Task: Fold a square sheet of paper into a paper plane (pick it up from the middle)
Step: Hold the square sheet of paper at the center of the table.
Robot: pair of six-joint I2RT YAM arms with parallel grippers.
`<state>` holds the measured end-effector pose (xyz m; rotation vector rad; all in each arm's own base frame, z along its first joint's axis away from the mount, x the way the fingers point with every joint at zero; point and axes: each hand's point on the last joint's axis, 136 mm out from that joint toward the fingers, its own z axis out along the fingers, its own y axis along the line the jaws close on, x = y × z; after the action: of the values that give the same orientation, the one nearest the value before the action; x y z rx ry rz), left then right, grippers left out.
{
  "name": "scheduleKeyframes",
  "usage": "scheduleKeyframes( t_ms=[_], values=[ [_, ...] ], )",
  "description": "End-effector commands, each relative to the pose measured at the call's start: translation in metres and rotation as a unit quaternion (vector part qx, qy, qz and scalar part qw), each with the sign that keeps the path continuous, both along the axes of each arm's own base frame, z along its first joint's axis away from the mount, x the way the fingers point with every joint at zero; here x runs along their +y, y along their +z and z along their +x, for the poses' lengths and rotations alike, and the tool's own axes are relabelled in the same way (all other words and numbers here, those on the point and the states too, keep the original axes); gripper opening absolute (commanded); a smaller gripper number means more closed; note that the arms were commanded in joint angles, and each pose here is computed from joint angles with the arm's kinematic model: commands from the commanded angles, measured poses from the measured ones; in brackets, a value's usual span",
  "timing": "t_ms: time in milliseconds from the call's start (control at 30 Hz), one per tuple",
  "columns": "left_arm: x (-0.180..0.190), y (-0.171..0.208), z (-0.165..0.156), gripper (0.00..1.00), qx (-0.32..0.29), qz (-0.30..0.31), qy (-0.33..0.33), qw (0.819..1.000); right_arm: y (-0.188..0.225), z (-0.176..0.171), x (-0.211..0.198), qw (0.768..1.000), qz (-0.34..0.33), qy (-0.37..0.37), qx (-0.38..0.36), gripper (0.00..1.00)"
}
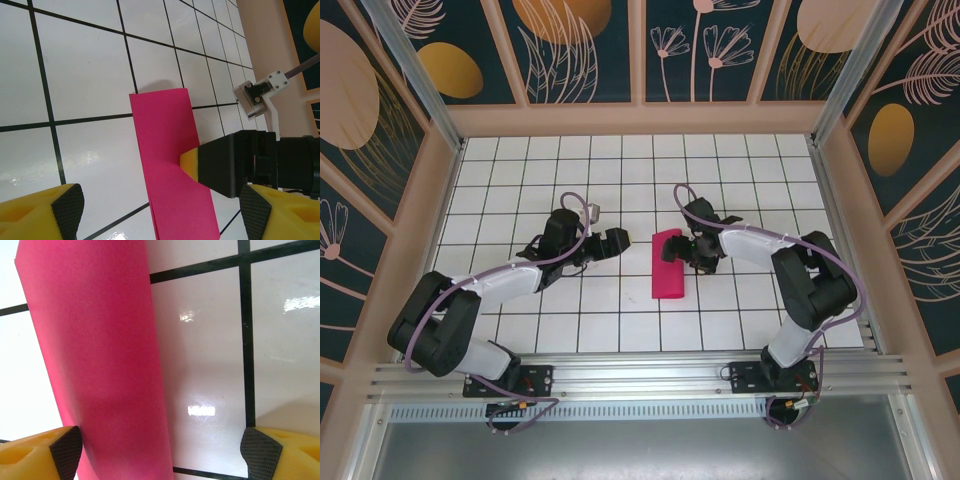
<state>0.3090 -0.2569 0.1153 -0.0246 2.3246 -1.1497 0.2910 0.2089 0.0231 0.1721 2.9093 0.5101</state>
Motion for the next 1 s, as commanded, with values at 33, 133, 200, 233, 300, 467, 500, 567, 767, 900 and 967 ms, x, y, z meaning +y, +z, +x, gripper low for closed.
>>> scheduleKeyframes(
  t_ms=[33,133,200,233,300,467,500,567,767,900,967],
  values=[
    [-0.004,0.007,0.004,0.83,-0.009,0.0,-0.004,1.0,-0.035,-0.006,-0.008,0.999,-0.037,0.009,0.023,0.88],
    [-0.004,0.007,0.004,0.83,-0.009,-0.001,-0.004,1.0,-0.039,-0.007,-0.011,0.998,-0.046,0.006,0.029,0.89],
    [-0.005,0.007,0.004,0.83,-0.009,-0.001,-0.005,1.0,-0.043,-0.008,-0.016,0.998,-0.06,0.002,0.034,0.89],
    [-0.004,0.007,0.004,0.83,-0.009,-0.001,-0.005,1.0,-0.045,-0.008,-0.018,0.997,-0.065,0.0,0.036,0.89],
    [-0.004,0.008,0.005,0.83,-0.01,-0.002,-0.005,1.0,-0.048,-0.01,-0.02,0.997,-0.072,-0.003,0.04,0.89],
    [-0.004,0.006,0.004,0.83,-0.008,-0.001,-0.005,1.0,-0.054,-0.016,-0.021,0.995,-0.087,0.005,0.045,0.88],
    [-0.004,0.006,0.003,0.82,-0.008,-0.001,-0.006,1.0,-0.054,-0.016,-0.021,0.995,-0.087,0.005,0.045,0.88],
    [-0.005,0.006,0.004,0.8,-0.006,-0.002,-0.006,1.0,-0.056,-0.017,-0.022,0.995,-0.09,0.004,0.046,0.89],
    [-0.01,0.003,0.005,0.64,0.008,-0.013,-0.008,1.0,-0.059,-0.017,-0.026,0.994,-0.101,-0.002,0.049,0.89],
    [-0.013,0.002,0.005,0.62,0.011,-0.015,-0.012,1.0,-0.058,-0.017,-0.024,0.995,-0.092,-0.004,0.047,0.88],
    [-0.012,0.002,0.005,0.62,0.01,-0.015,-0.011,1.0,-0.057,-0.017,-0.022,0.995,-0.083,-0.006,0.046,0.87]
  ],
)
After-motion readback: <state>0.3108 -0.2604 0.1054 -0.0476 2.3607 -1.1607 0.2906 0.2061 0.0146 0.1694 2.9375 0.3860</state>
